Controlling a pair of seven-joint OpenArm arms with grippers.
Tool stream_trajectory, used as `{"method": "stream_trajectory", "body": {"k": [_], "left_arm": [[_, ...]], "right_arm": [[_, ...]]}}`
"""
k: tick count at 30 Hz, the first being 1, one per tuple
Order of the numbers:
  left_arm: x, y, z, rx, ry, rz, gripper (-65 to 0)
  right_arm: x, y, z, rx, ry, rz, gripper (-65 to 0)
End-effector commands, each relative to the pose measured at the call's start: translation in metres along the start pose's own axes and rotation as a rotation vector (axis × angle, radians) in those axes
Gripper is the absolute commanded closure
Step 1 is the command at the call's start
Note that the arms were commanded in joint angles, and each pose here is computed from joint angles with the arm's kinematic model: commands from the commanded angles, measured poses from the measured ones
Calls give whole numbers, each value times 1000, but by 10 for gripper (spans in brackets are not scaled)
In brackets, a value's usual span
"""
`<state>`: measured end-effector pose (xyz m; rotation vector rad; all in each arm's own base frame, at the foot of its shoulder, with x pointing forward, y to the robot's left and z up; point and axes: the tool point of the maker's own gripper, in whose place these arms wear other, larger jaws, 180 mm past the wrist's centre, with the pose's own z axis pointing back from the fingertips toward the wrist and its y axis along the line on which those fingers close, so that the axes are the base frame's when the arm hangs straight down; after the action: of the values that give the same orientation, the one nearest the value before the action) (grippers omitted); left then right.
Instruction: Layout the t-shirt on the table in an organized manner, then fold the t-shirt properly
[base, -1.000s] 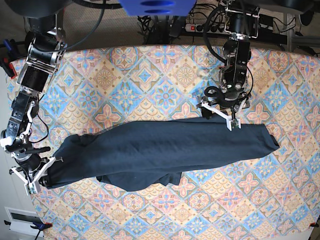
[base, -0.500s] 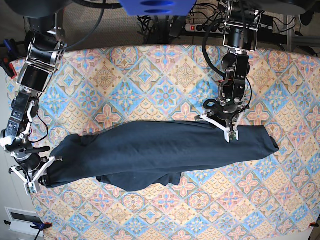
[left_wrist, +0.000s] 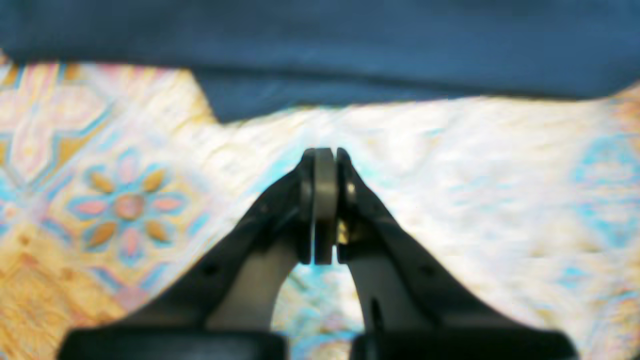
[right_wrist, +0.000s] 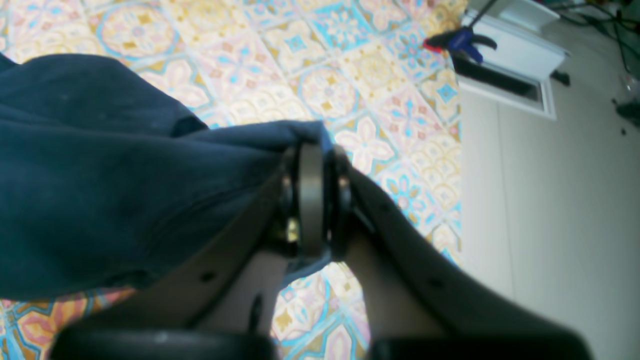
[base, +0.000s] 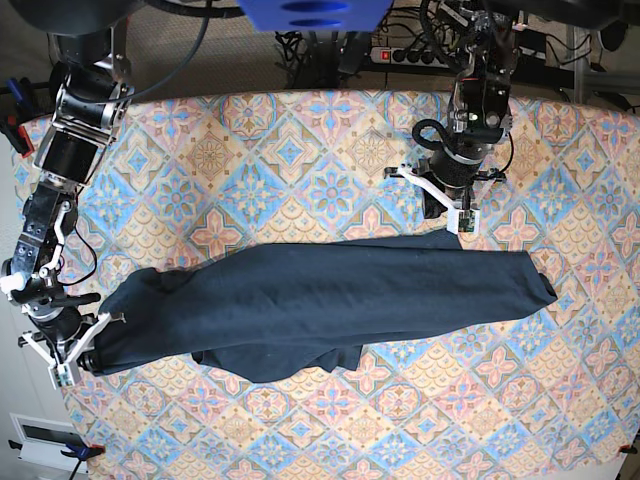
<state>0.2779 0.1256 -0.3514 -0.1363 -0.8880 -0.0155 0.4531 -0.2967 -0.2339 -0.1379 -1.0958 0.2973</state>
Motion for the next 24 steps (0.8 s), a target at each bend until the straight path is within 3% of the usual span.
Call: {"method": "stream_trajectory", "body": {"k": [1,6,11,14,17,19,24], "left_arm": [[17,11,-1,22,-58,-2,0],[21,50,-24,117,-45,66,-4],[9,50,-42,101,53,111,-209],[4,42,-54,29,100,226,-361],[-2,39,-64,-12,133,307,-471],[-1,38,-66,-20,133,321,-505],[3,38,-68,-20,108,327,-507]], "right_arm": [[26,-14,7,-30,-75,10,-7],[26,-13,7,-28,-74,13,-7],[26,-13,7,-29,-73,12,-7],[26,-13,7,-29,-74,13,-7],[33,-14,10,-35,-93,25,-7],[36,-14,12,-38,-100,30,-7],[37,-14,13,-39,-104,32,-7]]}}
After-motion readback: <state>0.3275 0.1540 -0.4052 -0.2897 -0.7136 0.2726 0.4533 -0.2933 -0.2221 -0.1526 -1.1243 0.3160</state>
